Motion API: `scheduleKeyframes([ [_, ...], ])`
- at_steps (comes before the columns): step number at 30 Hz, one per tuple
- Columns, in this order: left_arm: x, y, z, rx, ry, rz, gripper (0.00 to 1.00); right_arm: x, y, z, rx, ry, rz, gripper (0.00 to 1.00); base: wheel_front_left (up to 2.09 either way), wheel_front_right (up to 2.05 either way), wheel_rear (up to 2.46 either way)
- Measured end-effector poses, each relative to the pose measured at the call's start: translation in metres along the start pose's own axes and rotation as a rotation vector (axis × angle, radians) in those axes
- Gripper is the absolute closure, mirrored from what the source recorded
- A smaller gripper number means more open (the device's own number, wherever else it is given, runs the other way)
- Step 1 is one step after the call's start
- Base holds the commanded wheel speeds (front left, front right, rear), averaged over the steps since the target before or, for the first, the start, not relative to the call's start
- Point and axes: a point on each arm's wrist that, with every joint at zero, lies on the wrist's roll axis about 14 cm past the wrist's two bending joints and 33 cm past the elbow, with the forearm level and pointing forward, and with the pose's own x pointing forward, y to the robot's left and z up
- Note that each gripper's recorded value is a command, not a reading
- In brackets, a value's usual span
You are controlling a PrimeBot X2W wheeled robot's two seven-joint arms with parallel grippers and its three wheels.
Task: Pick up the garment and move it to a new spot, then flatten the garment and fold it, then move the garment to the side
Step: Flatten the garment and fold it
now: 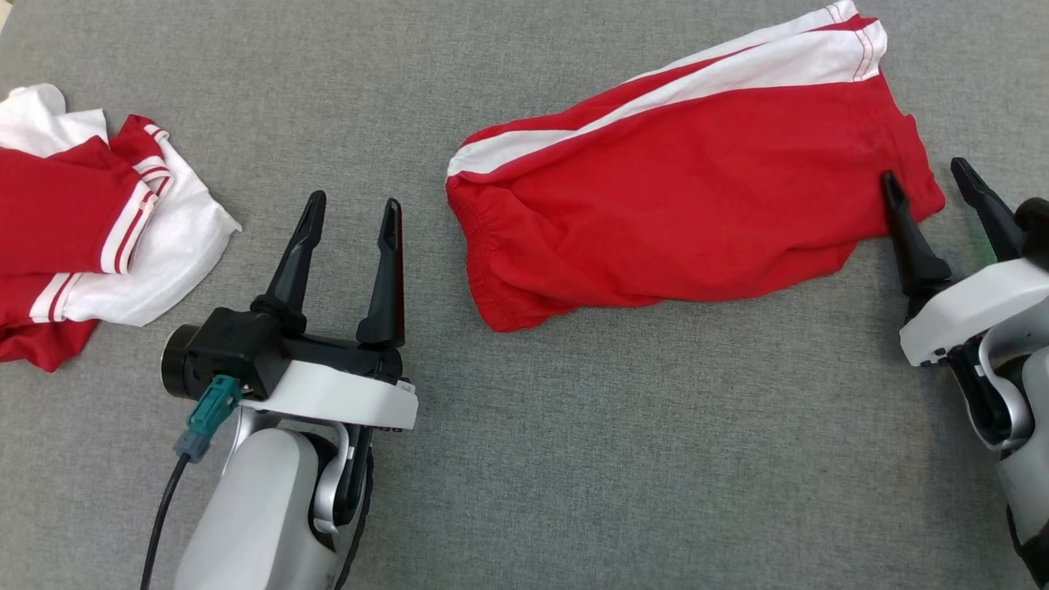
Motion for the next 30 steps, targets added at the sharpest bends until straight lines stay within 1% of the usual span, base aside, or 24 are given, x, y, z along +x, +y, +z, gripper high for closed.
scheduleKeyframes([
  [3,-0.002,0.000,0.000,0.002,0.003,-0.002,0.00,0.008,-0.002,-0.013,0.003,0.084,-0.002,0.00,0.00,0.00,0.00],
  [6,-0.002,0.000,0.000,0.004,0.004,-0.002,0.00,0.011,0.000,-0.017,0.005,0.124,0.003,0.00,0.00,0.00,0.00],
  [7,-0.002,0.000,0.000,0.004,0.004,-0.002,0.00,0.012,0.000,-0.017,0.007,0.134,0.004,0.56,0.00,0.00,0.00],
  [8,-0.001,-0.001,0.000,0.004,0.004,-0.004,0.00,0.012,0.000,-0.016,0.004,0.139,0.004,0.74,0.00,0.00,0.00],
  [9,-0.001,-0.002,0.000,0.005,0.003,-0.006,0.00,0.012,0.000,-0.017,0.007,0.154,0.004,1.00,0.00,0.00,0.00],
  [12,-0.001,-0.004,0.001,0.003,-0.001,-0.012,0.00,0.011,0.004,-0.015,0.014,0.158,0.014,1.00,0.00,0.00,0.00],
  [17,-0.001,-0.012,0.007,-0.004,-0.015,-0.034,0.00,-0.004,0.006,-0.002,0.020,0.095,0.007,1.00,0.00,0.00,0.00],
  [23,-0.008,-0.019,0.009,-0.011,-0.016,-0.055,0.00,-0.047,0.013,-0.016,0.113,0.061,-0.032,1.00,0.00,0.00,0.00],
  [30,-0.017,-0.030,0.011,-0.023,-0.016,-0.084,0.00,-0.104,-0.001,-0.034,0.210,0.060,-0.154,1.00,0.00,0.00,0.00],
])
